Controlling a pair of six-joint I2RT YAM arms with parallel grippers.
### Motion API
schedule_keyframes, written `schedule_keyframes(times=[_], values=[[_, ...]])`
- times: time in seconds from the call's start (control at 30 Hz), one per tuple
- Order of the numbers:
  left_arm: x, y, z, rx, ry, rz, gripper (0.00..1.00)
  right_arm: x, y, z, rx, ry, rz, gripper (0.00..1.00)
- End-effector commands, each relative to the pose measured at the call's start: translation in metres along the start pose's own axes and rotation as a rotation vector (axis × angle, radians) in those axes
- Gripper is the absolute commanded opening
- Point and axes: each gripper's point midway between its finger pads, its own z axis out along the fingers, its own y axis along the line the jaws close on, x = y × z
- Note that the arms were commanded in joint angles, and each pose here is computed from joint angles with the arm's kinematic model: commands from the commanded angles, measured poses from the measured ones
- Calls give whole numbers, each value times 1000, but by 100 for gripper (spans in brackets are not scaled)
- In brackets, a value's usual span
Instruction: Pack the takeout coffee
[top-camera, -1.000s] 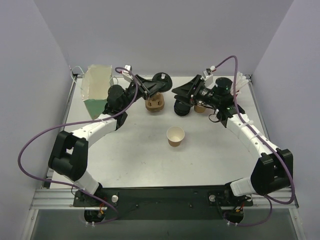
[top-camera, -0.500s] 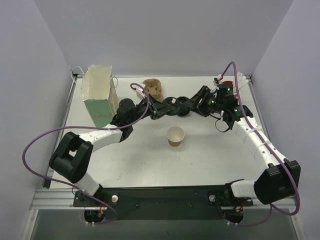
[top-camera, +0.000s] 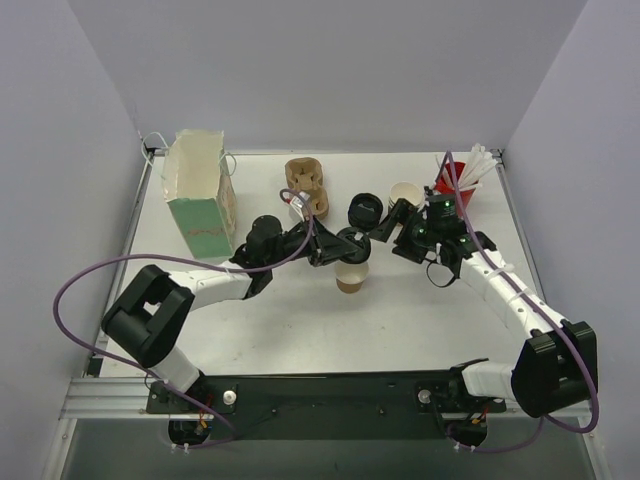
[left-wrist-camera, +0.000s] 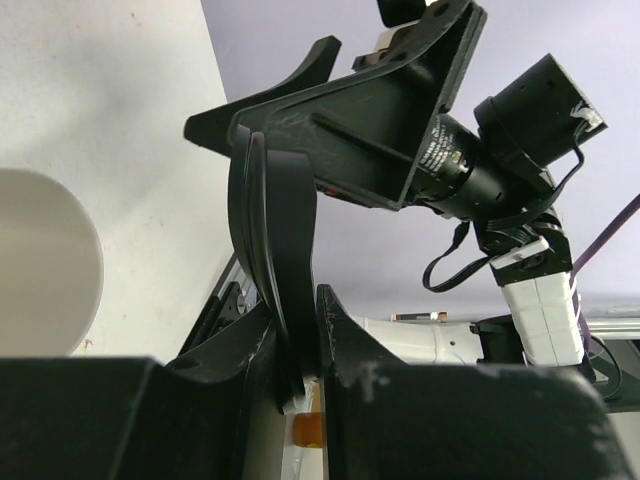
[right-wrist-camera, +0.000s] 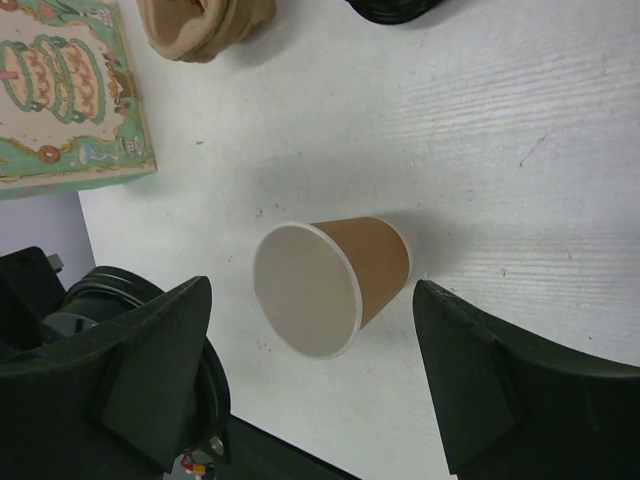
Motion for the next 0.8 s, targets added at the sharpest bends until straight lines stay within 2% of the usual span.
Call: schedule_keyframes(times=[0.0, 0.43, 0.77], values=[[11, 5, 4, 7, 43, 22, 19, 2, 7, 0, -72, -54, -35, 77], [20, 42, 17, -57, 72, -18, 19, 7, -17, 9, -13, -109, 7, 79], [21, 56, 18, -75, 75, -21, 19, 21, -5, 25, -128, -65, 21, 80]])
